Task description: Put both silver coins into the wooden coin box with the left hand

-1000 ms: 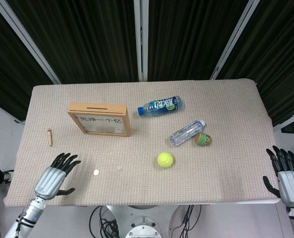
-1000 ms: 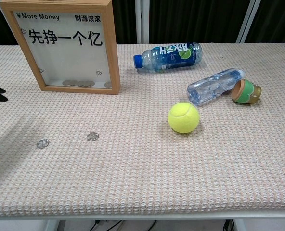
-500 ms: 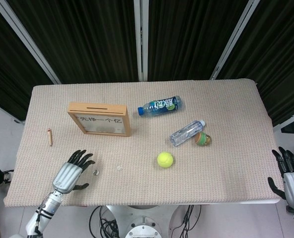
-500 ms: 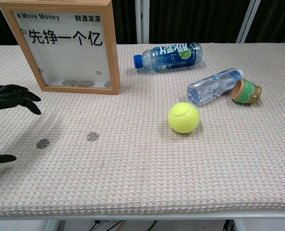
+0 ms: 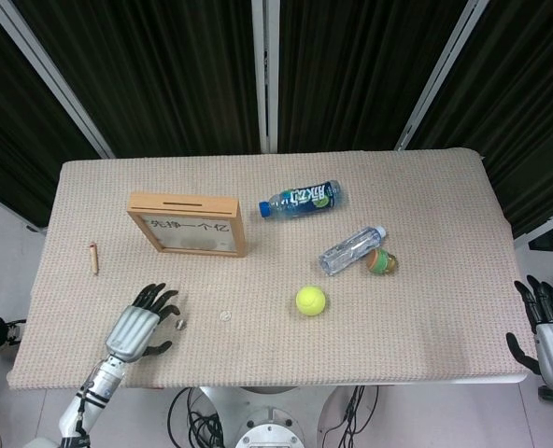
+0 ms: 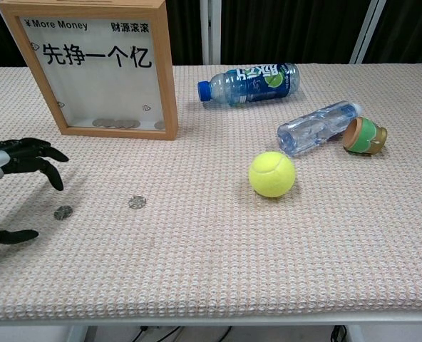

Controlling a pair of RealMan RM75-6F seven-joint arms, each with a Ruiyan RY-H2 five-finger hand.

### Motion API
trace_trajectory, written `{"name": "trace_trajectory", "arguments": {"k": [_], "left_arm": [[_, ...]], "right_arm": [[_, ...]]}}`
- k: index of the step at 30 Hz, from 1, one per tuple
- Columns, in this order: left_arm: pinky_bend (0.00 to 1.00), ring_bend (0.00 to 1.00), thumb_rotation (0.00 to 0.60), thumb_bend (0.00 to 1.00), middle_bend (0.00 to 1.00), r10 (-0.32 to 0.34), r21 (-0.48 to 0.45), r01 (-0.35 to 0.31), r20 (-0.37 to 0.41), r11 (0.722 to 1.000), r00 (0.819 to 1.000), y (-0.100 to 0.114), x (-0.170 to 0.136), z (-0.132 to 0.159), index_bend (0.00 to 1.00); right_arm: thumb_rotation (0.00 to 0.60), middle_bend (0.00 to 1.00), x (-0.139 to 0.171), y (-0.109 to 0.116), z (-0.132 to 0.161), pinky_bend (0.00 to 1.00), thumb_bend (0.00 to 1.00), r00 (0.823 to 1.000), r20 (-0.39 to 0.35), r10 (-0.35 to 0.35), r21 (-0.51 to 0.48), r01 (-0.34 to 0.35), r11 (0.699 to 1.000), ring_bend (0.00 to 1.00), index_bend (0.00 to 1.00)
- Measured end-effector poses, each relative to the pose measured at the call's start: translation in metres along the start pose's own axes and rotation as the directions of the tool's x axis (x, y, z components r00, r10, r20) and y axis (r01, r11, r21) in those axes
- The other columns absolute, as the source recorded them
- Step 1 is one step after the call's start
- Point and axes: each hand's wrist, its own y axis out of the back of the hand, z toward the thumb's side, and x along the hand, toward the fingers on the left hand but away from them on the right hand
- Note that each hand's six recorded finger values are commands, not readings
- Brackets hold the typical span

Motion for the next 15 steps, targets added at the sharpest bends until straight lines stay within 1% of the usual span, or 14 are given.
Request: {"name": "trace_trajectory", "arguments": {"k": [7, 15], "left_arm": [[0.09, 0.02, 0.600, 0.21, 0.14, -0.010, -0.004, 0.010, 0.007, 1.000, 1.000, -0.006, 0.003, 0.002, 0.36], [0.09, 0.02, 0.600, 0.22, 0.14, -0.026, -0.004, 0.026, -0.011, 1.000, 1.000, -0.014, 0.004, -0.001, 0.41]], "right_arm": [[0.600, 0.00, -0.001, 0.000, -0.001, 0.00, 0.29, 1.000, 0.002, 0.006, 0.001, -0.006, 1.000, 0.00, 0.00], [0.600, 0.00, -0.001, 0.005, -0.002, 0.00, 0.30, 1.000, 0.009, -0.013, -0.009, 0.013, 1.000, 0.00, 0.00]]}}
